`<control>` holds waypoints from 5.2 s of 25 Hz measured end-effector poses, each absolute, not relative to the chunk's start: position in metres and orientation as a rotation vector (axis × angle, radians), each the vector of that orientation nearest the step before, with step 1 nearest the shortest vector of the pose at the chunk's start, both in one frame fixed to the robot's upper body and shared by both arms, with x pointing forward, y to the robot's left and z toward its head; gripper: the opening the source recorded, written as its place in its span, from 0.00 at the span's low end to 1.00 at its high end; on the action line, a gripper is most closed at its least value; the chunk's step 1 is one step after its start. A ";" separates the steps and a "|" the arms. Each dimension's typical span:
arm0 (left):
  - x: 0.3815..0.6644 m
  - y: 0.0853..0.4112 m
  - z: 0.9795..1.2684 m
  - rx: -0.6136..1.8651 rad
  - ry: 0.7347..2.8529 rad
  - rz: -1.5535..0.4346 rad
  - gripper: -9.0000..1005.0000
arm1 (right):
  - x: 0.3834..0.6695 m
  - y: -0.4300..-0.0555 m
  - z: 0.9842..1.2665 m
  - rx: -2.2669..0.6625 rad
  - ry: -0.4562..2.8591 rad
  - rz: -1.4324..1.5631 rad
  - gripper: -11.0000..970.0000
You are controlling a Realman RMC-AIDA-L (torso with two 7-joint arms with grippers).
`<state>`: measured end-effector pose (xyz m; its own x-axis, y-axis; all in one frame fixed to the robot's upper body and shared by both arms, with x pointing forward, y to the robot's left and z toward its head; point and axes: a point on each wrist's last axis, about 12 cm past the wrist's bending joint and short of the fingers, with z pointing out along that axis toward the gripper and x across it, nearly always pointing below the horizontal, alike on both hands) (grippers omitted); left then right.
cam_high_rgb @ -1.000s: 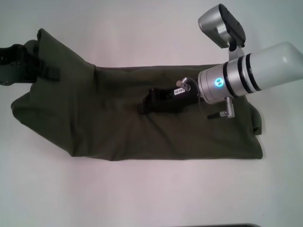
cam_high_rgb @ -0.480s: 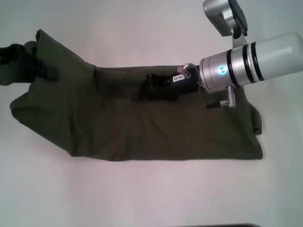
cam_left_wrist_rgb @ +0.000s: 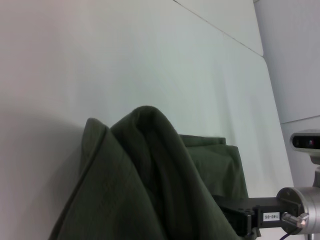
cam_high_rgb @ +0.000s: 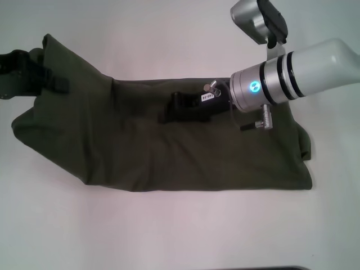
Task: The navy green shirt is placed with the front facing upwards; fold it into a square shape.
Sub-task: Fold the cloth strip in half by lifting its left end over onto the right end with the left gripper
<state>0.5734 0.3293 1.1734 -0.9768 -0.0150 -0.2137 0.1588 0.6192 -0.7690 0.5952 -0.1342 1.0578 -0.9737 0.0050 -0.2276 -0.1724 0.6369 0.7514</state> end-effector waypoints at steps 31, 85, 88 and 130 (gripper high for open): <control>0.576 0.329 1.180 0.104 2.595 -1.343 0.09 | 0.597 -0.299 1.117 -0.188 2.447 1.137 0.02; 0.596 0.108 1.154 0.382 2.430 -1.694 0.09 | 0.582 -0.344 1.129 -0.207 2.603 0.989 0.04; 0.596 0.098 1.153 0.399 2.482 -1.650 0.09 | 0.582 -0.344 1.130 -0.206 2.603 0.990 0.04; 0.608 0.018 1.191 0.674 2.719 -1.118 0.10 | 0.584 -0.339 1.125 -0.143 2.650 0.967 0.06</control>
